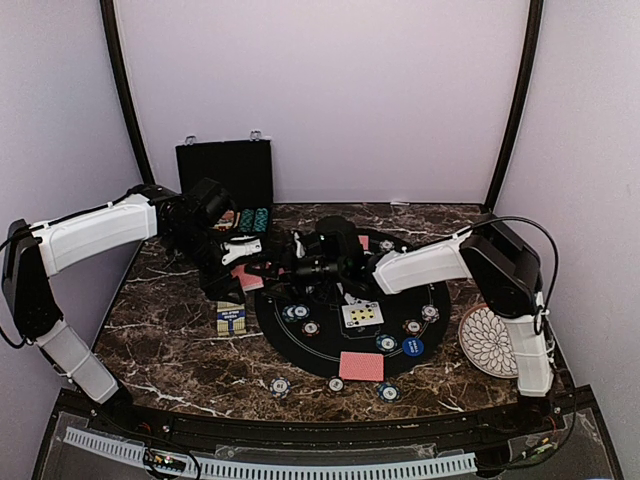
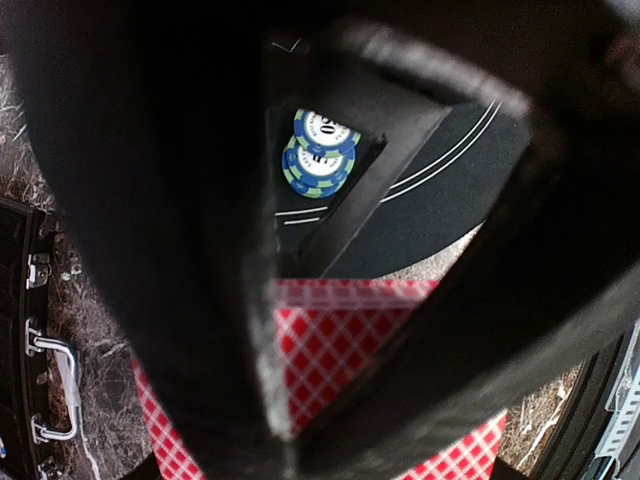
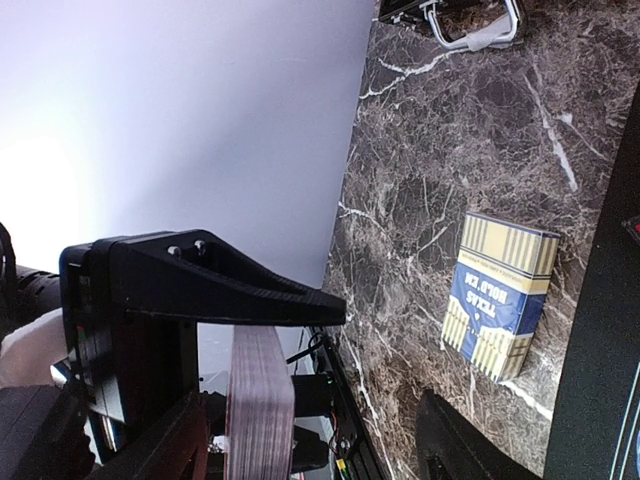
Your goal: Distribute texas hold em gaming equipment
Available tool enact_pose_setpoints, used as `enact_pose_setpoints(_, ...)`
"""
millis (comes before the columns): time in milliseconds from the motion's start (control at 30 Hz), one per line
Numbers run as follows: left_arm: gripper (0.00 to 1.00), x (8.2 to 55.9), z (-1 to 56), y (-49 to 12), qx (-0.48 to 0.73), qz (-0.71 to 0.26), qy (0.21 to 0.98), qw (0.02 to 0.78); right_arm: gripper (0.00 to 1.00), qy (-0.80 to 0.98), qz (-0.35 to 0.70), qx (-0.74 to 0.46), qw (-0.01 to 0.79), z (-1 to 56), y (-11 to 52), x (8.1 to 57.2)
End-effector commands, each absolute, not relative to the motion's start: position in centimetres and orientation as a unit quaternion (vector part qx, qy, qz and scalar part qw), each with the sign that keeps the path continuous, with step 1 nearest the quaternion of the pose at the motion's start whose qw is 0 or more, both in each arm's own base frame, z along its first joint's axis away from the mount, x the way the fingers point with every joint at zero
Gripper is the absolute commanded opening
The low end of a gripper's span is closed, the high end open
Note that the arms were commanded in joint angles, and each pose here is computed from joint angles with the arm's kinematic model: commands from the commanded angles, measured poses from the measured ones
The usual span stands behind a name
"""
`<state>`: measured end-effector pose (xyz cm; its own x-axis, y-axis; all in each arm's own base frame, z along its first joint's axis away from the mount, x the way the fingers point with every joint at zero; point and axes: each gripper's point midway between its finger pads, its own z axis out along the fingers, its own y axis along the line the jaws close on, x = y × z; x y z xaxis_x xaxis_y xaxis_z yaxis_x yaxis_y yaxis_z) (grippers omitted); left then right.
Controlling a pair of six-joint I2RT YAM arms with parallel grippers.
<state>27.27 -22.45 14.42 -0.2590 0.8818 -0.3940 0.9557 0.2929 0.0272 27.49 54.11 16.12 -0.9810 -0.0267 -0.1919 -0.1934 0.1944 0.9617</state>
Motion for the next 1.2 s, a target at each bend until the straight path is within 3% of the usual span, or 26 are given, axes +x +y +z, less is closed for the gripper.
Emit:
enact_pose_setpoints(0,0.0,27.3,16.2,-23.1,0.583,-0.119,0.78,0.191,0.72,0.75,0.652,-0.084,0.071,17.6,55.8,27.4)
enact_pose_setpoints(267,0.0,27.3,16.2,-23.1,0.584,-0.12,0.78,0.191,0.68,0.762,0.643,-0.055,0.062,15.2,56.6,28.7)
enact_pose_setpoints(633,0.0,27.4,16.2,-22.9,0.585,-0.114,0.779,0.193,0.6,0.785,0.615,-0.042,0.061,13.0,52.7,28.7)
enact_pose_setpoints(1033,0.0,27.2,16.0,-22.8,0.586,-0.111,0.78,0.189,0.54,0.77,0.627,-0.079,0.082,17.5,51.5,28.1)
enact_pose_setpoints(1167,0.0,27.3,15.9,-22.8,0.587,-0.111,0.78,0.189,0.45,0.768,0.629,-0.086,0.091,18.9,50.8,28.3)
